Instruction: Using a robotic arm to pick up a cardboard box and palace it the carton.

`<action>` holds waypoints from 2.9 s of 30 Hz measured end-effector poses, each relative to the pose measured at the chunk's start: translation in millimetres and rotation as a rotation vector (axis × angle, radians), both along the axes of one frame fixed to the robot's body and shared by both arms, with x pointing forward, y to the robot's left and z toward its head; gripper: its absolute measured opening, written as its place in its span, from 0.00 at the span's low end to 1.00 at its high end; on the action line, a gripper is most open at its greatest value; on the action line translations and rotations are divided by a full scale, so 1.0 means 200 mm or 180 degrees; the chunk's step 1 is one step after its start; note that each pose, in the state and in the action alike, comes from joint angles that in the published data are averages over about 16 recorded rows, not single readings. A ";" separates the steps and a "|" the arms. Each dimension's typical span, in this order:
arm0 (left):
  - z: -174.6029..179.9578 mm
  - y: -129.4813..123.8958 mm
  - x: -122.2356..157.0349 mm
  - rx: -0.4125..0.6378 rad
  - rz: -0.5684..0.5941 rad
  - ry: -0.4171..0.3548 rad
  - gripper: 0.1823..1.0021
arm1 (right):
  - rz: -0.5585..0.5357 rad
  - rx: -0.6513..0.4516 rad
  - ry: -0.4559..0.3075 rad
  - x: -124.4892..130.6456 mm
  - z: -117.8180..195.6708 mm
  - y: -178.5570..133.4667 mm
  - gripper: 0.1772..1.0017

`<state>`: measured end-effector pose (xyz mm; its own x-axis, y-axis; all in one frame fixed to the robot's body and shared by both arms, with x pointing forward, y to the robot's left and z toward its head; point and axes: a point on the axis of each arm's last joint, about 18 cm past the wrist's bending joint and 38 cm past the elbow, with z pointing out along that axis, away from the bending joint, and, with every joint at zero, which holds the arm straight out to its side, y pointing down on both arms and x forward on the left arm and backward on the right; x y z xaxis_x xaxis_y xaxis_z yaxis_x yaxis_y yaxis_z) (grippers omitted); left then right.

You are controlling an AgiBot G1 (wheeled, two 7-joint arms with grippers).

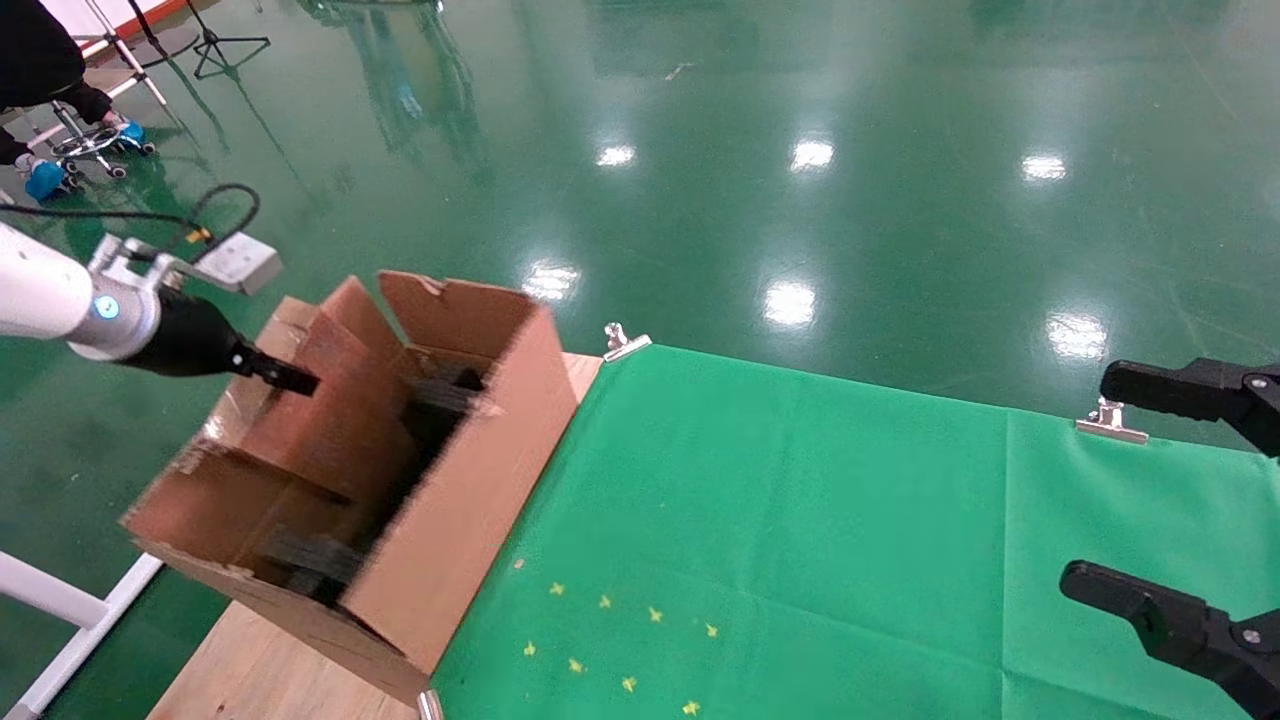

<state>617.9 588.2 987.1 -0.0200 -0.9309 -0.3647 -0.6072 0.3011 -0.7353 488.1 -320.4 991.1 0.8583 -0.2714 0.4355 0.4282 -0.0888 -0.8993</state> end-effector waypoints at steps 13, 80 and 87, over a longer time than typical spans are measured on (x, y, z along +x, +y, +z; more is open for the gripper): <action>-0.20 -0.03 0.00 -0.0168 -0.0044 0.0249 0.20 | 0.0000 0.0000 0.0000 0.00 0.00 0.00 1.00; -0.31 -0.06 0.00 -0.0197 0.0228 0.0603 0.25 | -0.0002 0.0001 0.0000 0.00 0.00 0.00 1.00; -0.28 -0.07 0.01 -0.0179 0.0192 0.0591 0.37 | -0.0002 0.0001 0.0001 0.00 0.00 0.00 1.00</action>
<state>618.9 574.1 930.2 -0.0256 -0.9513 -0.3072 -0.7496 0.2216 -0.6237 488.2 -320.5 991.1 0.8582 -0.2720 0.4353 0.4280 -0.0887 -0.8994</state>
